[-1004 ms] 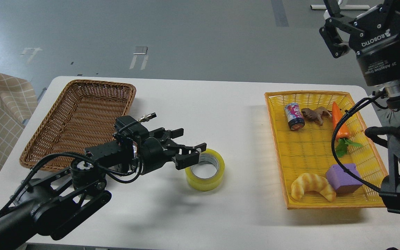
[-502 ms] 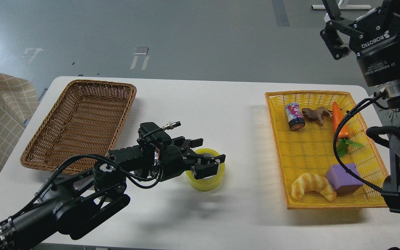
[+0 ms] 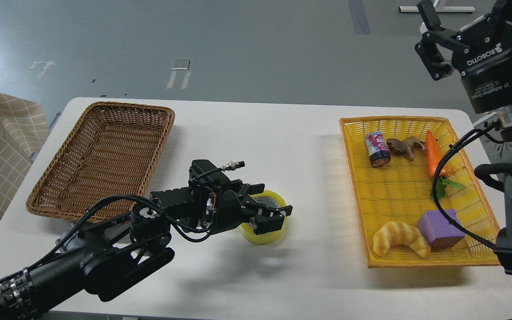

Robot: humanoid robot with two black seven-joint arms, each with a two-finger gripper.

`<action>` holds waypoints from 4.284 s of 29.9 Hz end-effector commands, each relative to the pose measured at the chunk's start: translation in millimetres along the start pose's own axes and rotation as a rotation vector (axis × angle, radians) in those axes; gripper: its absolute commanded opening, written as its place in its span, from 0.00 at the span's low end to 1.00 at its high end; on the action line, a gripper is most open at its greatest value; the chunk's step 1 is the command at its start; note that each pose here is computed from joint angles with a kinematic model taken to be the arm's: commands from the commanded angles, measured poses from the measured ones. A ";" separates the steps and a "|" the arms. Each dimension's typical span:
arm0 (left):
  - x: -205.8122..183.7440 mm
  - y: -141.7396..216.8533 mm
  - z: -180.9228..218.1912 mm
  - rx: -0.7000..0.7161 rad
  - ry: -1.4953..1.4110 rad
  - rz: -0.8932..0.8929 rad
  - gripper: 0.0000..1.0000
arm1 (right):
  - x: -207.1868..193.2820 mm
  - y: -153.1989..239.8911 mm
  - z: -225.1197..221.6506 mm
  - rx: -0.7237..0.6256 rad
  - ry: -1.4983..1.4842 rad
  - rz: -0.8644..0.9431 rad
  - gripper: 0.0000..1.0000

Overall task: Place and transfer tape with both arms
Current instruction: 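Reach the left gripper toward the tape roll on the table, then close the left gripper on the tape roll's rim, then lift the tape roll and carry it over the wicker basket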

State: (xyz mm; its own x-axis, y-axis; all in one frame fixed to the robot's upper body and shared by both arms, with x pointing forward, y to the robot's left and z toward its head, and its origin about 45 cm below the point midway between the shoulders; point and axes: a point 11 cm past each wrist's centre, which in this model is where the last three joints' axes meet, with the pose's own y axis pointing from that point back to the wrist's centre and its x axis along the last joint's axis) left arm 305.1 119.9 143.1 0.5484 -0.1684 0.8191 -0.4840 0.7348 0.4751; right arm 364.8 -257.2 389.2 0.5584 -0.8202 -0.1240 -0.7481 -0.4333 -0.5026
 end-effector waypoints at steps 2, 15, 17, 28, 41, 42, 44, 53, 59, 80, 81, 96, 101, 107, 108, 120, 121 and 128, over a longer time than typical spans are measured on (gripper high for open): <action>1.2 -3.3 -3.2 0.010 0.009 0.013 0.98 | 1.3 0.4 -0.9 0.003 0.001 0.004 1.00; 4.8 -5.1 -11.3 0.029 0.004 0.042 0.98 | 5.3 3.0 2.4 -0.005 -0.003 0.020 1.00; 2.9 -5.6 -15.9 0.043 0.010 0.042 0.98 | 5.3 3.0 2.4 -0.005 -0.003 0.020 1.00; -2.7 -3.0 -23.9 0.059 0.010 0.040 0.98 | 5.0 2.4 2.2 -0.001 -0.008 0.022 1.00; -10.8 -2.4 -27.6 0.069 0.020 0.039 0.98 | 4.7 3.9 1.9 -0.003 -0.005 0.021 1.00; -11.8 -2.4 -27.7 0.069 0.022 0.038 0.98 | 4.8 4.4 2.3 -0.004 -0.005 0.022 1.00; -11.8 -2.4 -27.7 0.069 0.022 0.038 0.98 | 4.8 4.4 2.3 -0.004 -0.005 0.022 1.00; -24.2 2.5 -34.3 0.082 -0.003 0.014 0.97 | 10.2 7.5 1.8 -0.003 -0.003 0.060 1.00; -25.4 3.9 -36.3 0.087 -0.003 0.012 0.95 | 11.6 9.9 3.4 -0.008 -0.004 0.069 1.00; -30.8 5.7 -44.2 0.106 0.003 -0.005 0.40 | 12.6 10.9 4.7 -0.011 -0.007 0.078 1.00; -30.8 5.7 -43.4 0.099 0.003 -0.005 0.33 | 12.6 10.9 4.9 -0.012 -0.007 0.078 1.00; -32.1 6.1 -46.0 0.110 0.004 -0.007 0.11 | 16.8 11.6 4.9 -0.013 -0.006 0.117 1.00; -31.6 5.7 -45.9 0.111 0.005 -0.005 0.10 | 17.9 12.0 6.1 -0.016 -0.007 0.121 1.00; -24.4 4.5 -46.2 0.109 -0.003 0.008 0.10 | 17.4 11.5 7.4 -0.016 -0.012 0.121 1.00; -21.5 4.7 -46.7 0.110 -0.007 0.014 0.10 | 17.4 11.4 7.4 -0.016 -0.012 0.121 1.00; 31.2 12.7 -63.2 0.141 -0.109 0.103 0.10 | 17.5 11.5 8.0 -0.017 -0.014 0.122 1.00; 35.9 15.9 -67.7 0.153 -0.119 0.109 0.10 | 17.1 11.4 8.4 -0.017 -0.014 0.121 1.00; 78.1 37.9 -90.4 0.199 -0.141 0.162 0.10 | 17.5 11.1 8.9 -0.020 -0.014 0.121 1.00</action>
State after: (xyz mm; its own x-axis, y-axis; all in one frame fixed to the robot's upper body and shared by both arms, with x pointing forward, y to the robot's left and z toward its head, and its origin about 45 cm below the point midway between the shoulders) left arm 380.8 185.4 180.9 0.3679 -0.1812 0.9120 -0.6711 0.6272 0.3953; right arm 369.4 -273.1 374.1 0.4681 -0.8618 -0.1955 -0.8170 -0.3378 -0.4673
